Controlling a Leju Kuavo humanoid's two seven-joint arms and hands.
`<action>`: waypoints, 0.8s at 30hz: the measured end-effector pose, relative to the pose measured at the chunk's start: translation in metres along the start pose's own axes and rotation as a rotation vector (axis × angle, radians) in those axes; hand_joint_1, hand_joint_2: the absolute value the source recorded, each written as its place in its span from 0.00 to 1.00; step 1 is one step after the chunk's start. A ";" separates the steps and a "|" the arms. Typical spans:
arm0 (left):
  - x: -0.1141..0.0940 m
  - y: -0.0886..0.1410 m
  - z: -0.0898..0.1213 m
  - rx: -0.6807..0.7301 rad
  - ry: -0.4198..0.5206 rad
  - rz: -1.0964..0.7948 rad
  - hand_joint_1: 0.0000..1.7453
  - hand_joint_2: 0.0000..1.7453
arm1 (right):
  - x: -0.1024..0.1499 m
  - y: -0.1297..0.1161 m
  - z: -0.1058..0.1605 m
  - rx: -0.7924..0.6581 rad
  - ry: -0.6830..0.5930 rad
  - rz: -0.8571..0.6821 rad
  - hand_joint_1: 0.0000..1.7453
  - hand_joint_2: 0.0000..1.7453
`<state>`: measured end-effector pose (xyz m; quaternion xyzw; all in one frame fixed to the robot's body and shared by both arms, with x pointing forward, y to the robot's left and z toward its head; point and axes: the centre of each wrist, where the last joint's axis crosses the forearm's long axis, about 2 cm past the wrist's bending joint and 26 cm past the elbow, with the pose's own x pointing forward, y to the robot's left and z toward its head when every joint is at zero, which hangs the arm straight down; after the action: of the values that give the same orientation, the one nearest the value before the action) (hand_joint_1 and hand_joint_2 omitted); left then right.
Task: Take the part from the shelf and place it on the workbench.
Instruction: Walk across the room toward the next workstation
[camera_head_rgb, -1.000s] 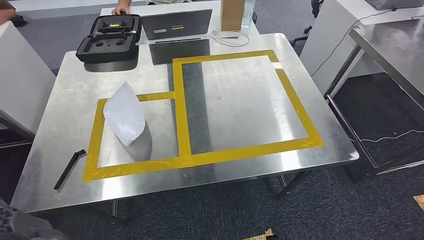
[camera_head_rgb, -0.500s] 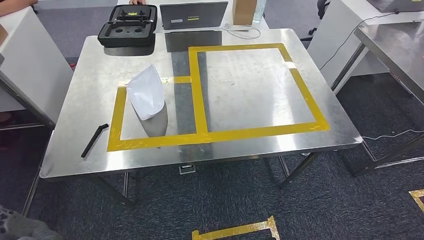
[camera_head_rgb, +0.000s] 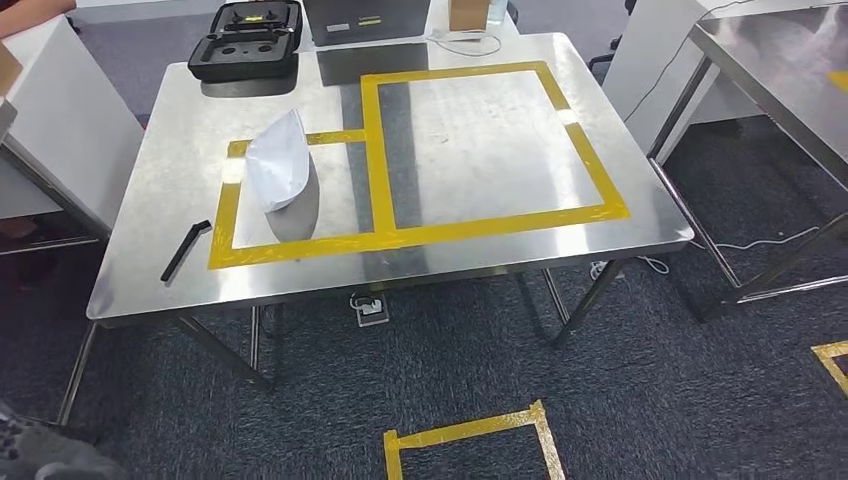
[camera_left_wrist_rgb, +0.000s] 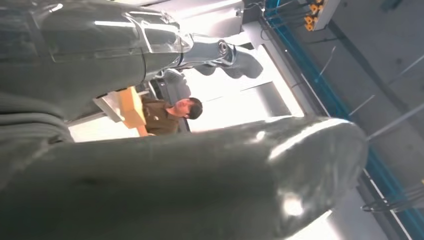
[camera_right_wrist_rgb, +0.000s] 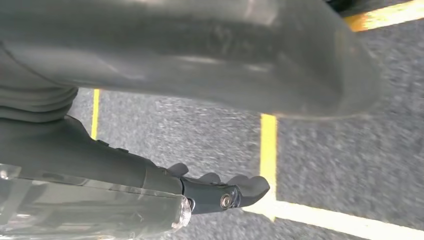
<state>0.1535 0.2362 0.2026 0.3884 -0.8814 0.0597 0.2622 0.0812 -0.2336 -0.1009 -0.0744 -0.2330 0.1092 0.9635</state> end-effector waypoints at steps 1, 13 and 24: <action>0.000 0.000 0.001 -0.002 0.002 -0.001 0.00 0.00 | -0.001 0.000 0.000 0.001 0.003 0.000 0.00 0.00; -0.003 -0.002 0.004 -0.038 -0.018 -0.043 0.00 0.00 | -0.009 0.004 0.004 0.006 0.023 -0.005 0.00 0.00; -0.006 -0.003 0.007 -0.057 -0.014 -0.062 0.00 0.00 | -0.008 0.002 0.003 -0.013 0.029 -0.021 0.00 1.00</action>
<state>0.1561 0.2362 0.1930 0.4082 -0.8721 0.0236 0.2686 0.0726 -0.2334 -0.1023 -0.0798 -0.2204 0.0962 0.9674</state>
